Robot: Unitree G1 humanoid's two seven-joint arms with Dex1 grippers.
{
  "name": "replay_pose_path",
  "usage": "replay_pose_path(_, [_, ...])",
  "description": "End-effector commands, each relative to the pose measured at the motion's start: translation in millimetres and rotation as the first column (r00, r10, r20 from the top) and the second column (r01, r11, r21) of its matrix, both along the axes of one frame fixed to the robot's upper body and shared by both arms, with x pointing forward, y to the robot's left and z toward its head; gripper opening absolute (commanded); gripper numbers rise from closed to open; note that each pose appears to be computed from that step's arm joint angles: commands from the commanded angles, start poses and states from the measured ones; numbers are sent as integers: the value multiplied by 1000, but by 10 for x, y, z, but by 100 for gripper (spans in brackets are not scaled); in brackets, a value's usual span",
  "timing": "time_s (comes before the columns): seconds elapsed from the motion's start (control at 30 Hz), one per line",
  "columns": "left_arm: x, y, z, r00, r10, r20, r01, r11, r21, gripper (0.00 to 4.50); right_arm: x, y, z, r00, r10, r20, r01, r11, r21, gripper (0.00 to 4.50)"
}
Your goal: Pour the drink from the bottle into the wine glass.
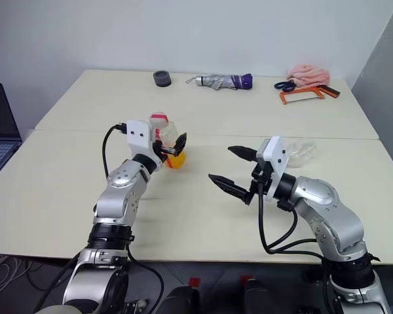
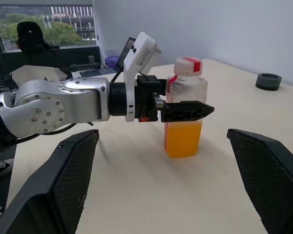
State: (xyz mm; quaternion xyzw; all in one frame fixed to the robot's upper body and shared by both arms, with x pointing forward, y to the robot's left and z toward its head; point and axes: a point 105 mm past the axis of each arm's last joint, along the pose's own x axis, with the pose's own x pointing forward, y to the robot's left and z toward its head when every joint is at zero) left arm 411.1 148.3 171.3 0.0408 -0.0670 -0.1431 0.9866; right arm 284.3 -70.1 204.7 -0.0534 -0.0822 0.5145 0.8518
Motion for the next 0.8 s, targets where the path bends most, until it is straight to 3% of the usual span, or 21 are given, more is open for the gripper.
replay_pose_path(0.03, [-14,-30,298,995,-17,99,17,1000,4,449,-58,23,98,999,11,52,-12,1000,10,450])
replay_pose_path(0.33, [8,0,337,995,13,97,-15,1000,20,449,-53,25,80,999,13,47,-13,1000,8,450])
replay_pose_path(0.47, [12,19,325,996,19,87,-20,1000,13,362,-52,26,78,999,12,47,-13,1000,9,450])
replay_pose_path(0.67, [13,19,326,997,15,81,-16,1000,7,189,-49,26,78,999,10,47,-11,1000,12,450])
replay_pose_path(0.8, [1,-5,337,997,-5,83,5,1000,0,184,-51,26,92,999,7,51,-8,1000,18,450])
